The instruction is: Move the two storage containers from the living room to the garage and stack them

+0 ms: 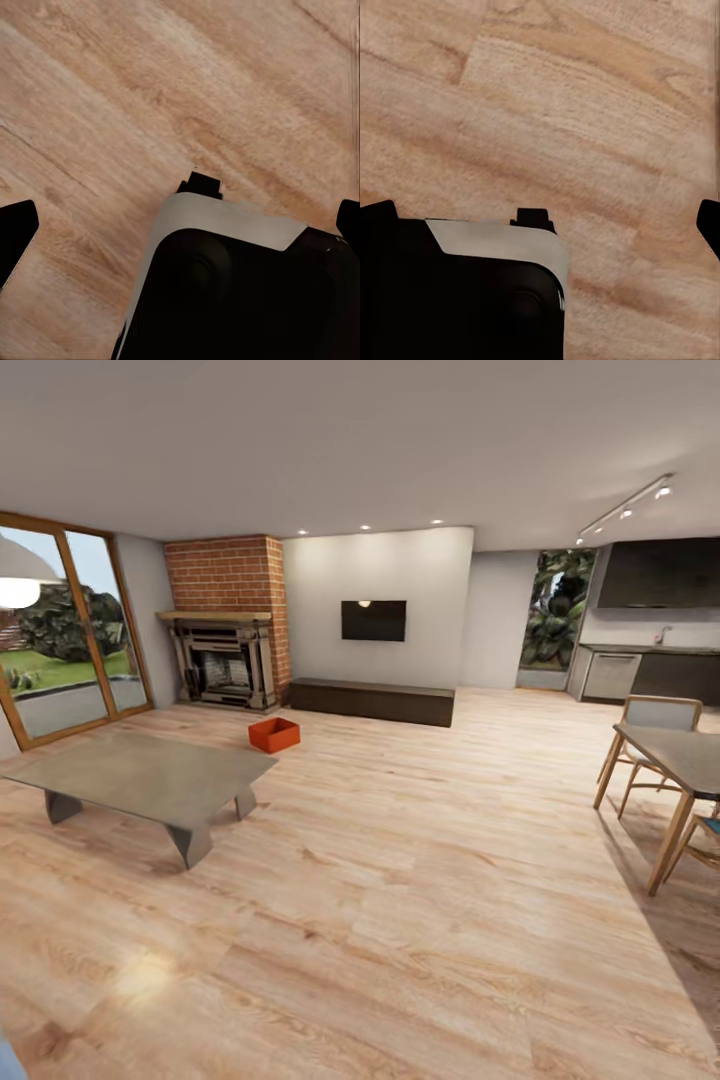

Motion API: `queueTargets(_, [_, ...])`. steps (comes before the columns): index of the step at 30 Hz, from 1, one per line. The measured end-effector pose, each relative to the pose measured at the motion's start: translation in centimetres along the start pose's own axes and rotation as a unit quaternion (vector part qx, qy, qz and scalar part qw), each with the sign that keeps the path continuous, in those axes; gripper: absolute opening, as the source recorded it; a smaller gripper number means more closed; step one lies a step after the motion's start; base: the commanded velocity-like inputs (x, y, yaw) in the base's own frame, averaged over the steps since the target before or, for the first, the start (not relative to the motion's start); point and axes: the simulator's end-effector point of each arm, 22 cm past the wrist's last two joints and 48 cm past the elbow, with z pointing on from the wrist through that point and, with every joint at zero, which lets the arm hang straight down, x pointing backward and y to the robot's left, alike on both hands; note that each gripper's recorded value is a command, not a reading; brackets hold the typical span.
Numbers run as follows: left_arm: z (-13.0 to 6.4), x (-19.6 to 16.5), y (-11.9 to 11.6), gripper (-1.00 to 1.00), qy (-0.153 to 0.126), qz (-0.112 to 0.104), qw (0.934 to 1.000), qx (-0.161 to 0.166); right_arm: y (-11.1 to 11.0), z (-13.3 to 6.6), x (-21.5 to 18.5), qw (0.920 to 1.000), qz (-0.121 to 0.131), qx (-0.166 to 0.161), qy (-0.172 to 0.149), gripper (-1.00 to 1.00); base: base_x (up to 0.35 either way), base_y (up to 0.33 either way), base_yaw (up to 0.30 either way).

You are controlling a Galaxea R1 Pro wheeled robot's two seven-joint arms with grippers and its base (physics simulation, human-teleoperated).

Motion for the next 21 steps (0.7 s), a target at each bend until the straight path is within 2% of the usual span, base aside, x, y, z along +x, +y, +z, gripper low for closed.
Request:
queueTargets(9, [-0.01,0.01,-0.09,1.00,0.000,0.000,1.0000,0.001,0.03,0.00,0.00,1.0000,0.000,0.000,0.000,1.00,0.322,0.000,-0.202])
queueTargets(21, [-0.02,0.02,-0.11,1.00,0.000,0.000,1.0000,0.001,-0.14,0.01,0.06,1.0000,-0.001,0.000,0.001,1.00,0.322,0.000,-0.019])
